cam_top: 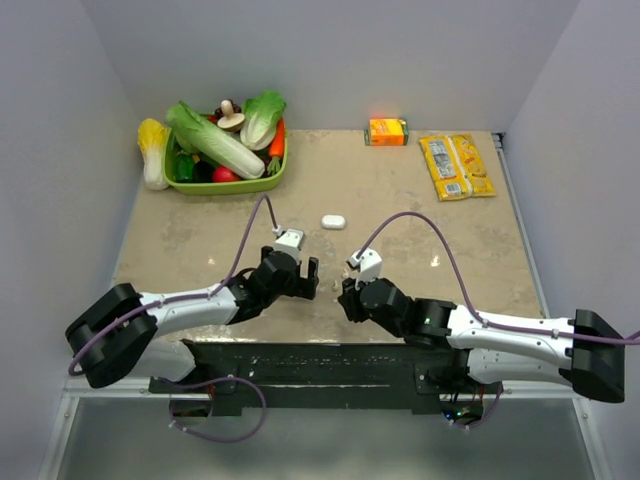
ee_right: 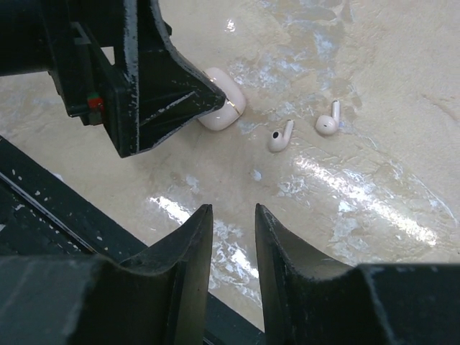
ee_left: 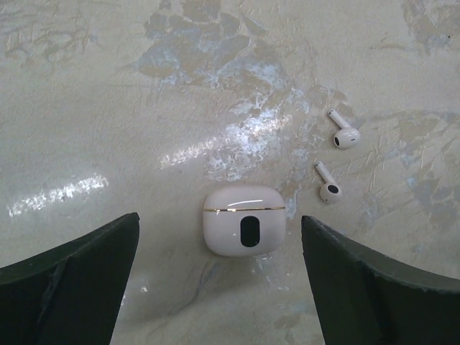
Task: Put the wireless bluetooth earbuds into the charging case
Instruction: Pick up the charging case at the center of the board.
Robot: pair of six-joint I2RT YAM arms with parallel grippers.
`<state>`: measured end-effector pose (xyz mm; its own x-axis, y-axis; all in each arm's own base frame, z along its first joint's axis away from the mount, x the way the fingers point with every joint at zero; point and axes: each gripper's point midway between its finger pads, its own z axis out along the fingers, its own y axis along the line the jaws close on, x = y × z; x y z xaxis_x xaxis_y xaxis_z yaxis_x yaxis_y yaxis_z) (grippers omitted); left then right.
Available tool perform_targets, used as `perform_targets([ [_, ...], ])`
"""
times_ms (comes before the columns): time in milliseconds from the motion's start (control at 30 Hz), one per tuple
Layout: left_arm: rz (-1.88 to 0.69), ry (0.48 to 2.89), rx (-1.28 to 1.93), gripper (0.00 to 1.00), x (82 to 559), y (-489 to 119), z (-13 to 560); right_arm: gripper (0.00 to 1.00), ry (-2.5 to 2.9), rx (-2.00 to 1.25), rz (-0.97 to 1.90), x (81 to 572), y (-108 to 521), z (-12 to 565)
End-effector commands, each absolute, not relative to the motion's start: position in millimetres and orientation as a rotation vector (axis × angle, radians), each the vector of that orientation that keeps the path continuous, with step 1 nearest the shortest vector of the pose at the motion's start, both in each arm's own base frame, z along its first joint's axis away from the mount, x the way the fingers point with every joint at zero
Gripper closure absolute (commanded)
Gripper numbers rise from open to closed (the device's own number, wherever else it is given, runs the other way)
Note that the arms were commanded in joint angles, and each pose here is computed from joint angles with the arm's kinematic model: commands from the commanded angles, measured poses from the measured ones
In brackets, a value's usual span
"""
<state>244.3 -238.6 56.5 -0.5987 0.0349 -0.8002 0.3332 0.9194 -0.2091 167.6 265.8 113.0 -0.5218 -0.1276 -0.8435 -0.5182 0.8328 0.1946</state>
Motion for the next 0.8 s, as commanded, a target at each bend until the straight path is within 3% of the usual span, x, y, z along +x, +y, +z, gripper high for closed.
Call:
perform_targets([
  [0, -0.397, 2.187, 0.334, 0.02, 250.3, -253.2, 60.8, 0.66, 2.045, -0.417, 0.545, 174.7, 266.3, 134.2],
  [767, -0.230, 2.251, 0.414, 0.14, 248.0, -266.3, 27.4, 0.64, 2.008, -0.384, 0.548, 174.8, 253.2, 152.7],
])
